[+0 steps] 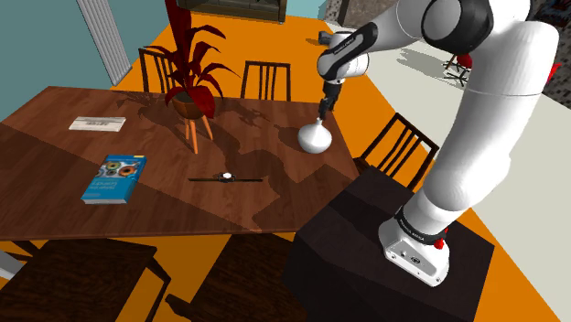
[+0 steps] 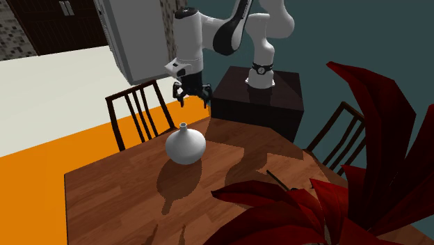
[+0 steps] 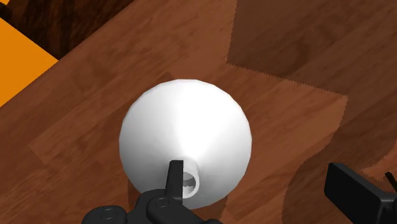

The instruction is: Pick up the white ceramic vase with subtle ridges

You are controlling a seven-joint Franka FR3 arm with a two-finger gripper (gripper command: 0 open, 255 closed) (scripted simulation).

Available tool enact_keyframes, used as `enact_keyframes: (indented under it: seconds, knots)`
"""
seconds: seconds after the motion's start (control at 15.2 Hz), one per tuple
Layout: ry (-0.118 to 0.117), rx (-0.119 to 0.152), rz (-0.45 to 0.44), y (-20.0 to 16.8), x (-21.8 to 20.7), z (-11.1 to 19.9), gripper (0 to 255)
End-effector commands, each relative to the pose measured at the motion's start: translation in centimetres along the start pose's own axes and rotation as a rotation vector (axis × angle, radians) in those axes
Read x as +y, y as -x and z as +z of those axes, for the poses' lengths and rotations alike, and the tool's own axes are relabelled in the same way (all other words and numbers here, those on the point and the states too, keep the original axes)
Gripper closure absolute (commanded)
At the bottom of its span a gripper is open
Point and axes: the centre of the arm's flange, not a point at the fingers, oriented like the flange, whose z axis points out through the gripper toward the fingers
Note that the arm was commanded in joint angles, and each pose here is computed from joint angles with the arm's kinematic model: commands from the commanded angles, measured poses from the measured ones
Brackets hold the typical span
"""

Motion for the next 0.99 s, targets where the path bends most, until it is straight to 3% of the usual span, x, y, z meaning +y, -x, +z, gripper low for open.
enact_keyframes:
  seconds: [0.0, 0.26, 0.86, 0.92]
  knots:
    - [0.001, 0.013, -0.006, -1.3, 1.5, 1.4, 0]
    - [0.002, 0.033, -0.015, -4.0, 4.3, 3.7, 0]
    - [0.002, 0.033, -0.015, -4.3, 4.3, 7.7, 0]
    - [0.002, 0.033, -0.015, -4.4, 4.2, 7.7, 255]
